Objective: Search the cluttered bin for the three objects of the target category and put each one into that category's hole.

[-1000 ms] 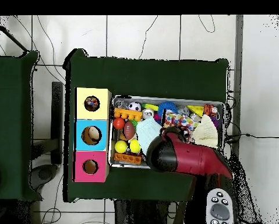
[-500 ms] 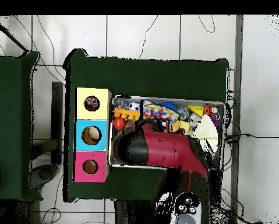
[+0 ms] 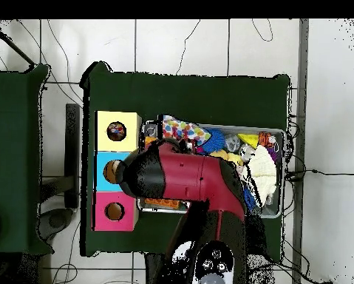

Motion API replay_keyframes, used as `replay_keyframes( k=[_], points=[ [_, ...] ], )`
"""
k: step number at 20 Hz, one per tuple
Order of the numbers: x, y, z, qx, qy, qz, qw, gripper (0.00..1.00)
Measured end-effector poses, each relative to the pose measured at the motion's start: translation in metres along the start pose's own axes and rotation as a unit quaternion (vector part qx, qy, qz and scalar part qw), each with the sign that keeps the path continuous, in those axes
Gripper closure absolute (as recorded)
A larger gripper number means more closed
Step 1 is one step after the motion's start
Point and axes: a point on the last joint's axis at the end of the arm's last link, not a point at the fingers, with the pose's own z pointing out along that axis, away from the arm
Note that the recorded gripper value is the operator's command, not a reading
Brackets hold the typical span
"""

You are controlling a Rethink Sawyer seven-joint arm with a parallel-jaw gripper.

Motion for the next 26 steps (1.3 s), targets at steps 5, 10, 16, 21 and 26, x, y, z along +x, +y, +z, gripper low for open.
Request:
replay_keyframes(
  k=[5,10,16,21,26],
  points=[
    [-0.018,-0.001,-0.012,-0.006,-0.017,0.016,0.9997,1.0],
    [-0.033,0.001,-0.014,-0.021,-0.022,0.041,0.9987,1.0],
    [-0.037,0.014,0.003,-0.043,0.007,0.062,0.9971,1.0],
    [-0.04,0.037,0.023,-0.058,0.031,0.064,0.9958,1.0],
    [-0.05,0.071,0.037,-0.068,0.044,0.067,0.9945,1.0]
  ],
)
